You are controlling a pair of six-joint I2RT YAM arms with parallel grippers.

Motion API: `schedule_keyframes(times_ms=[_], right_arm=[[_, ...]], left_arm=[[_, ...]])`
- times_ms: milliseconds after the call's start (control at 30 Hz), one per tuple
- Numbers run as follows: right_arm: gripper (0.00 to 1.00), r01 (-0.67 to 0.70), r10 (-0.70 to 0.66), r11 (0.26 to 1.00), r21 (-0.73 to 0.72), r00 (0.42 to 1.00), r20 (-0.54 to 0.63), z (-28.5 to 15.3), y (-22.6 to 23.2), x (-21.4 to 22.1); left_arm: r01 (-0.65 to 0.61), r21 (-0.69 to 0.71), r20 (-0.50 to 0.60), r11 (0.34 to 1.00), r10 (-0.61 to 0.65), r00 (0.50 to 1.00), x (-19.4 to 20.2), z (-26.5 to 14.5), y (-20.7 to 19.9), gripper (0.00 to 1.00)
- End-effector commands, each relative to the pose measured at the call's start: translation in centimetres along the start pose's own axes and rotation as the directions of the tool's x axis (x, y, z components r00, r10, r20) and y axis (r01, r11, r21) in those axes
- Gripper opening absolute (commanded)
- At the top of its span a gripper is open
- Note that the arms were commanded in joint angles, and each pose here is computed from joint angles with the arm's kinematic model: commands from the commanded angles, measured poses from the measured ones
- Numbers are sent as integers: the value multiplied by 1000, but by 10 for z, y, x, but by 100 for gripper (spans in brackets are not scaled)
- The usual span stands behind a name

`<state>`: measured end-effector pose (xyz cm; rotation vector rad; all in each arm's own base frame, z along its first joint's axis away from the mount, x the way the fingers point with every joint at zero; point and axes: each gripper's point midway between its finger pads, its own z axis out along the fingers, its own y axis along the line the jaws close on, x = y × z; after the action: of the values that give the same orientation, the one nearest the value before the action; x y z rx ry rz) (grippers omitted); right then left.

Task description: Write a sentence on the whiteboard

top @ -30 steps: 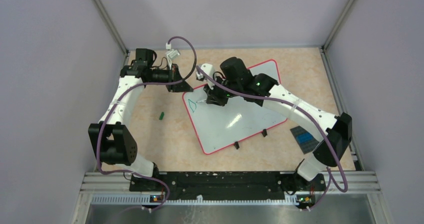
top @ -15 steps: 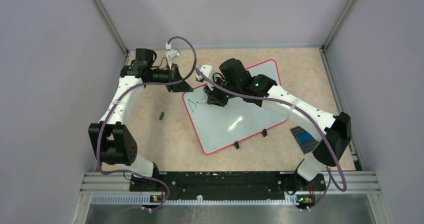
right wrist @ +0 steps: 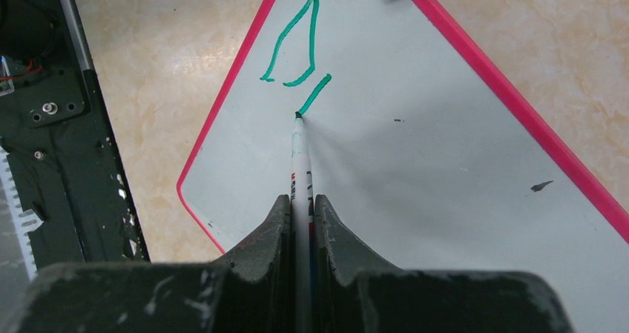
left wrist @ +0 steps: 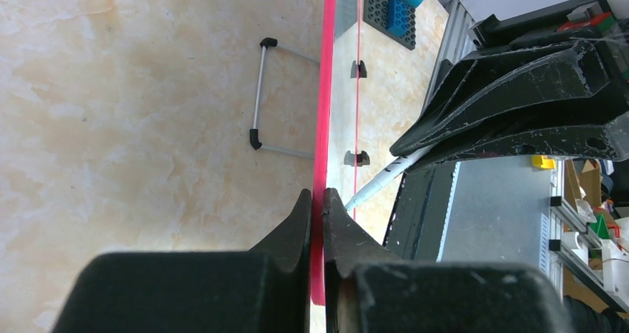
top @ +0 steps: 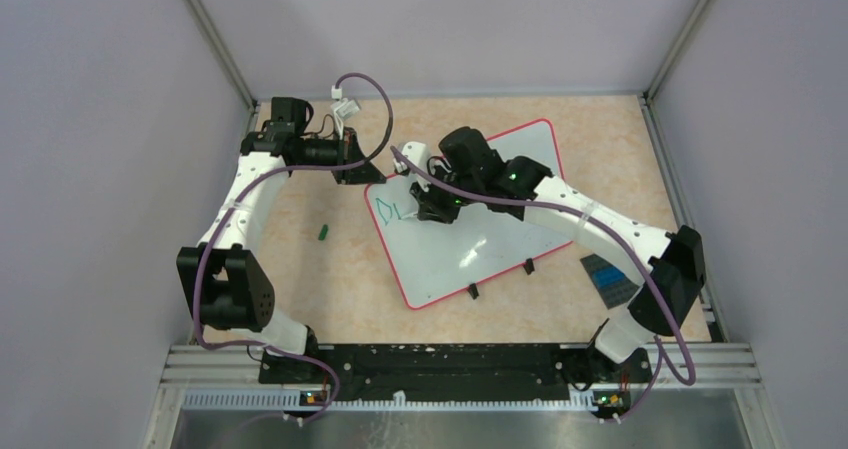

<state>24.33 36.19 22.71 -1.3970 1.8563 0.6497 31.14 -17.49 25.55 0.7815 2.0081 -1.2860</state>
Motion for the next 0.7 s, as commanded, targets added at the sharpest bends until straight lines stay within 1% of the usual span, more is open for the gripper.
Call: schedule_keyframes(times_ms=[0, 300, 667], right_arm=[[0, 21, -22, 999, 30, 999, 44, -8, -2, -15], [0, 5, -10, 998, 65, 996, 84, -10, -16, -35], [0, -21, 14, 995, 97, 997, 78, -11, -30, -34]], left_arm=[[9, 24, -8, 1000, -9, 1000, 4, 0, -16, 0], [9, 23, -7, 1000, -8, 1000, 4, 0, -16, 0], [10, 20, -8, 1000, -9, 1000, 4, 0, -15, 0]])
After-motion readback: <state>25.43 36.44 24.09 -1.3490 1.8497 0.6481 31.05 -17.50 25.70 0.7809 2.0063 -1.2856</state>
